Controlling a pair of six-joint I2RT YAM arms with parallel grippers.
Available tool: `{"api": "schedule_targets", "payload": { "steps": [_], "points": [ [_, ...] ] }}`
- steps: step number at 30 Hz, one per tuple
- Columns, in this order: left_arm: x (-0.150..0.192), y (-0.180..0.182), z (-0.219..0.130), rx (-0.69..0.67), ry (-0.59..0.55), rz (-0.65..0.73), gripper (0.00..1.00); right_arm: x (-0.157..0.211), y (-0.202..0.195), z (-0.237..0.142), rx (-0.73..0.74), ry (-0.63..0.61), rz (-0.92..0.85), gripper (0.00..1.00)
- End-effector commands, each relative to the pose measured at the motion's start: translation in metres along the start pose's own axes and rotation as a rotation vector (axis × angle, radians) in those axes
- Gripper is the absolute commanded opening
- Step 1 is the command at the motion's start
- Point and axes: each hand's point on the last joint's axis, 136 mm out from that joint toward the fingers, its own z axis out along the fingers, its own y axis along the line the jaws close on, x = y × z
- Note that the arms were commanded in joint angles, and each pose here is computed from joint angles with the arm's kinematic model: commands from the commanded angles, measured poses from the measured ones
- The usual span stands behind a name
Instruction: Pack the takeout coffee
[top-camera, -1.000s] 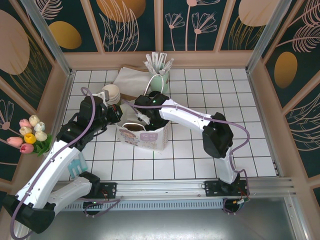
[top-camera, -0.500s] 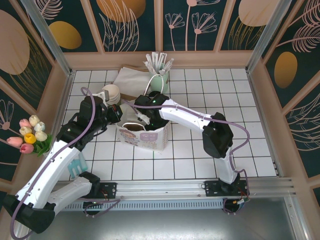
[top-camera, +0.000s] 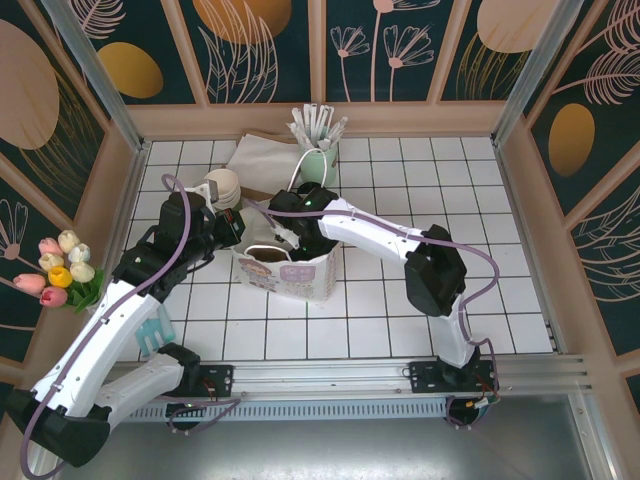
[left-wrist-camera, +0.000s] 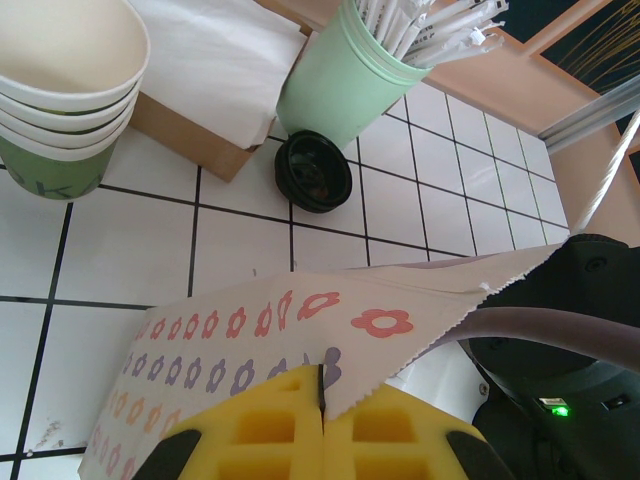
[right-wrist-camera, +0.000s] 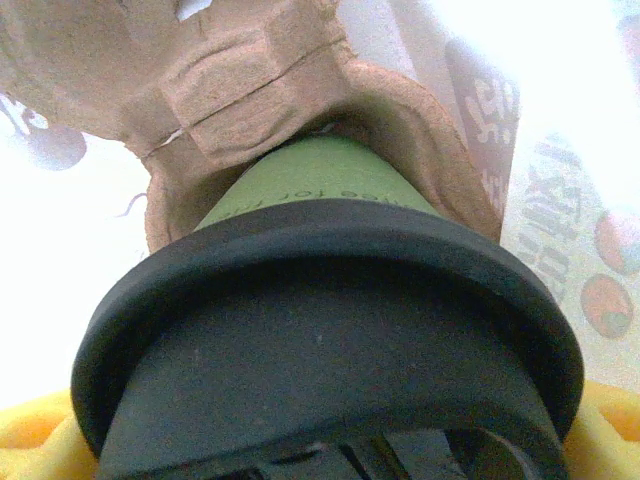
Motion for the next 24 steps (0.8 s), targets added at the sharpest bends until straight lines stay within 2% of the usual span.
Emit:
{"api": "schedule_targets", "payload": {
  "steps": [1, 24],
  "points": [
    [-0.014, -0.008, -0.006, 0.030, -0.058, 0.002, 0.00, 0.039, -0.011, 0.056, -0.005, 0.229, 0.032, 0.51],
    [-0.015, -0.007, -0.006, 0.023, -0.062, -0.001, 0.00, 0.045, -0.011, 0.066, -0.016, 0.254, 0.034, 0.51]
  ]
}}
